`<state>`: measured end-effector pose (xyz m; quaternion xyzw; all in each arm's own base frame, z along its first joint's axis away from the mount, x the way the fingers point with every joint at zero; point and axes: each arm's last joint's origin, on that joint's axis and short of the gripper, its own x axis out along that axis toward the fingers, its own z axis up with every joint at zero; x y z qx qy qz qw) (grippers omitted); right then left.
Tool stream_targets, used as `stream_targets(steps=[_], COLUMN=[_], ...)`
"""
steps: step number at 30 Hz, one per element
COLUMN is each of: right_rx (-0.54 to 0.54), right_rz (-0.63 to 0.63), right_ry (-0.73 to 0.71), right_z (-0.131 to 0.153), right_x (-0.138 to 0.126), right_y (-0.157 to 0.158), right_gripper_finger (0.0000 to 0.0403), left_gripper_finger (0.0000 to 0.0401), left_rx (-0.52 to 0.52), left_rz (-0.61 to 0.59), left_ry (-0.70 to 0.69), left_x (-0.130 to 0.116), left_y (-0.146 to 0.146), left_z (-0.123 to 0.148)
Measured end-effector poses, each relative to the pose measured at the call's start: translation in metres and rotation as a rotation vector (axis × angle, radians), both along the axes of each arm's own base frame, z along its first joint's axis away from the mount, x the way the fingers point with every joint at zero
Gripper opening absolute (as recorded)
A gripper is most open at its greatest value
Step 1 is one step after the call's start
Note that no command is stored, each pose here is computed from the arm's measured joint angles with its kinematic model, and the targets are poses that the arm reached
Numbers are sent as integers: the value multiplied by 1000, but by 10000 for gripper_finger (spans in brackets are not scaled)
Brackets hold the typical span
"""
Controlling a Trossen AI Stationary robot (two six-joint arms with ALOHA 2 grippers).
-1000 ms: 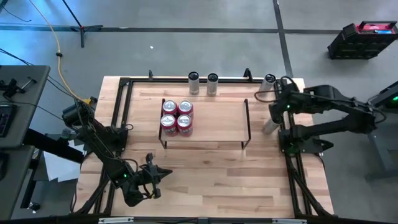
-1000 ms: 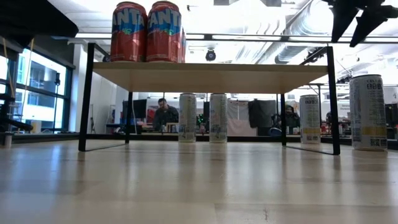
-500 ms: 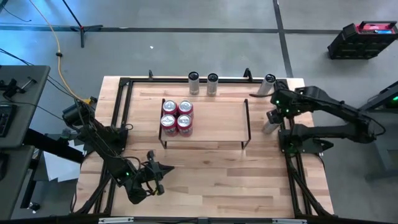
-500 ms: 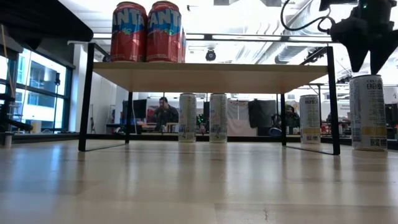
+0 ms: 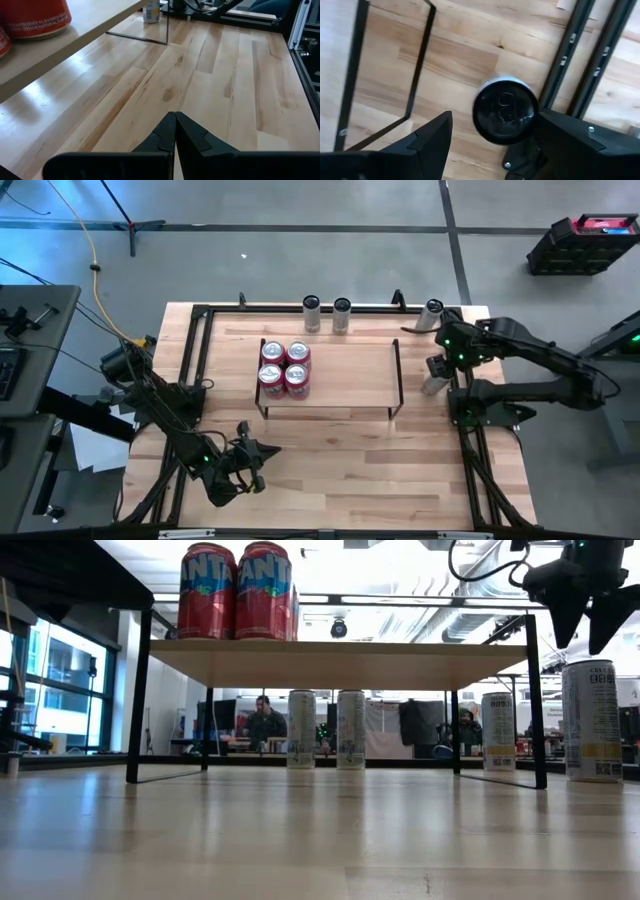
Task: Place canned beverage on shelf
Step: Put the white yellow soda can on the shelf
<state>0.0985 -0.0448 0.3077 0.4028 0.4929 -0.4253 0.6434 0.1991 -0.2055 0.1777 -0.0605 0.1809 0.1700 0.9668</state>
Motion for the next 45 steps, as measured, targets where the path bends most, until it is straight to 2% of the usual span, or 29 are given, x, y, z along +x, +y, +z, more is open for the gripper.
stream_targets(steps=[5, 12, 17, 19, 25, 30, 45], right_rx=[-42, -27, -5, 12, -32, -5, -22], right_rz=[-11, 1, -2, -9, -15, -42, -23], right_ry=[61, 53, 94, 81, 33, 118, 57], right_z=[-2, -4, -5, -5, -4, -6, -5], right_x=[3, 10, 6, 6, 11, 6, 12], right_y=[-3, -6, -4, -5, -8, -6, -9], right_gripper_finger=[273, 273, 273, 273, 273, 273, 273], left_gripper_finger=[1, 1, 0, 0, 0, 0, 0], left_rx=[0, -6, -14, -11, 0, 0, 9], left_rz=[-1, -9, -23, -24, -29, -29, -39], left_ry=[0, 8, 21, 22, 26, 26, 38], left_x=[0, 0, 0, 0, 0, 0, -1], left_y=[0, 0, -1, -1, -1, -1, -1], left_z=[0, 0, -1, -1, -1, -1, -1])
